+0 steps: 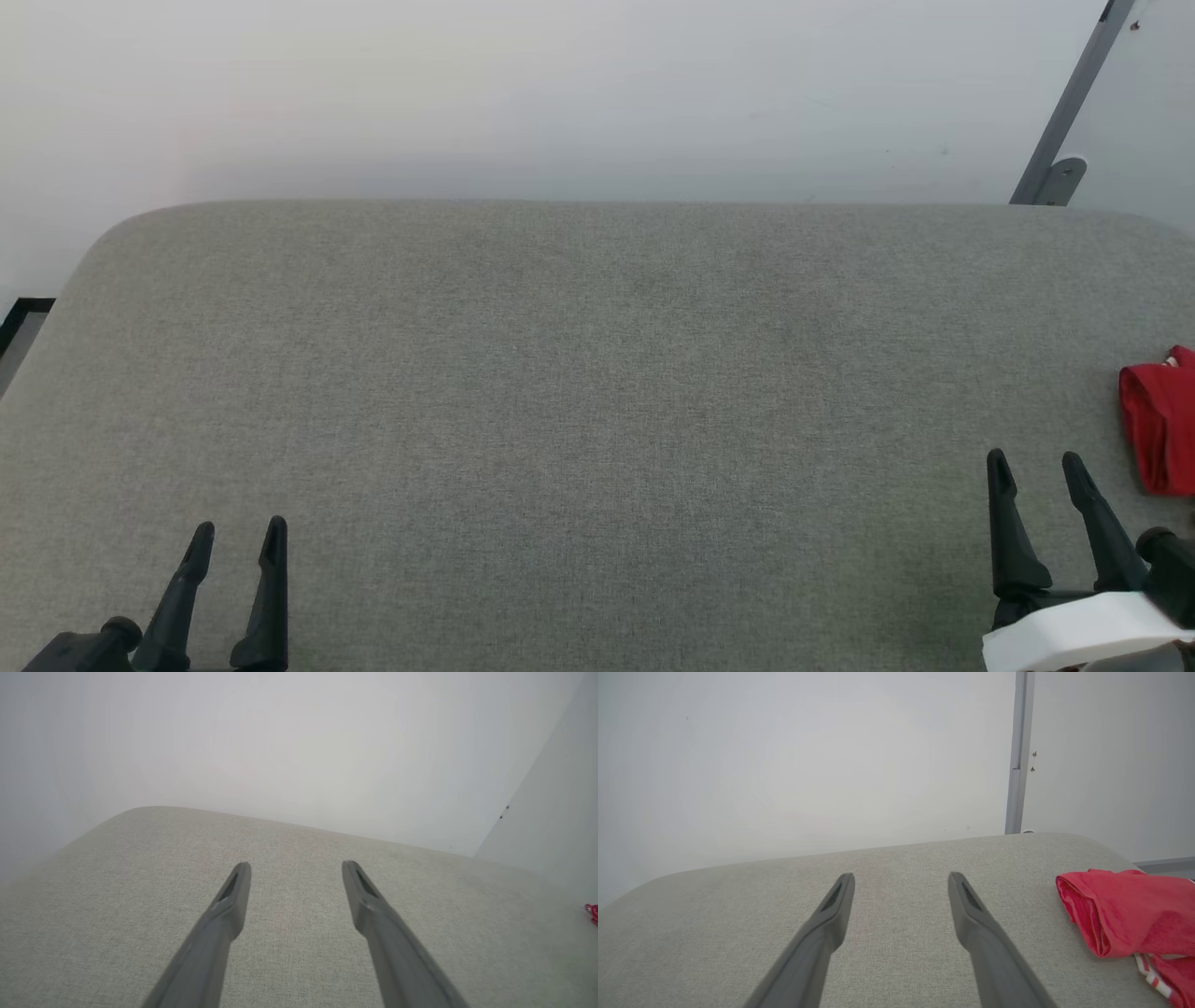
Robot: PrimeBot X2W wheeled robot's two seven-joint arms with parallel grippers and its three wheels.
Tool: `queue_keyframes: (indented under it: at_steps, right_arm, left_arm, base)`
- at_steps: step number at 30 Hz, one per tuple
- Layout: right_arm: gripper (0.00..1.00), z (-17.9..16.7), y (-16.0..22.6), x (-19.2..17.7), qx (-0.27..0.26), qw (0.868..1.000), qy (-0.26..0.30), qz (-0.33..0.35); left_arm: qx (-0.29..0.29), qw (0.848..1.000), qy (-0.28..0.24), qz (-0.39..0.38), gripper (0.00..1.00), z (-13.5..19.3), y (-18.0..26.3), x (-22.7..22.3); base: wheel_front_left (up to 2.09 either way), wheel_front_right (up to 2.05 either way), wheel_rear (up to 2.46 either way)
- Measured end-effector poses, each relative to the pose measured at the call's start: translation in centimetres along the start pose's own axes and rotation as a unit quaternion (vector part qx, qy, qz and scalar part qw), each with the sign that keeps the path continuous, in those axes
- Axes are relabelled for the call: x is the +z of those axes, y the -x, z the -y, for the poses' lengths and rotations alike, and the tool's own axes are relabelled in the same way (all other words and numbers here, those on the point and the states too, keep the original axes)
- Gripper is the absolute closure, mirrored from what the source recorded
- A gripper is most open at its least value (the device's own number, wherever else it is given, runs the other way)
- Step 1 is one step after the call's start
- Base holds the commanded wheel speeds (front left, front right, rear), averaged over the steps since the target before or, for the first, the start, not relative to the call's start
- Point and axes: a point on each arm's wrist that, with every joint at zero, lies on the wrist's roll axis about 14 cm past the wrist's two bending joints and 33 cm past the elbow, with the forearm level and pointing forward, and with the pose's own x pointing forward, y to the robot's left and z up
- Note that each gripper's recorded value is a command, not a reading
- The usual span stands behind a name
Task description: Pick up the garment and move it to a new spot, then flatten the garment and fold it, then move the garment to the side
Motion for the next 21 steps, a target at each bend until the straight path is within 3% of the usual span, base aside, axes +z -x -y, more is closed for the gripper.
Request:
queue_keyframes:
  at_steps: [3,4,10,21]
  right_arm:
    - [0.00,-0.1,-0.1,0.0,0.001,1.000,-0.001,0.000]
    - [1.00,-0.1,-0.1,-0.1,0.001,1.000,-0.001,0.000]
    - [1.00,0.4,0.7,-2.4,-0.010,0.999,-0.012,-0.036]
    - [1.00,0.9,0.5,-2.8,-0.028,0.993,-0.108,-0.043]
  left_arm:
    - [0.001,1.000,-0.001,0.000,0.00,-0.1,0.0,0.0]
    - [0.002,1.000,-0.001,0.000,1.00,-0.1,-0.1,0.0]
    - [0.013,0.999,0.022,-0.031,1.00,0.2,0.6,-2.3]
    - [0.038,0.992,0.111,-0.039,1.00,-0.1,-0.1,-2.8]
  base:
    - [0.00,0.00,0.00]
    - [0.00,0.00,0.00]
    - [0.00,0.00,0.00]
    - [0.00,0.00,0.00]
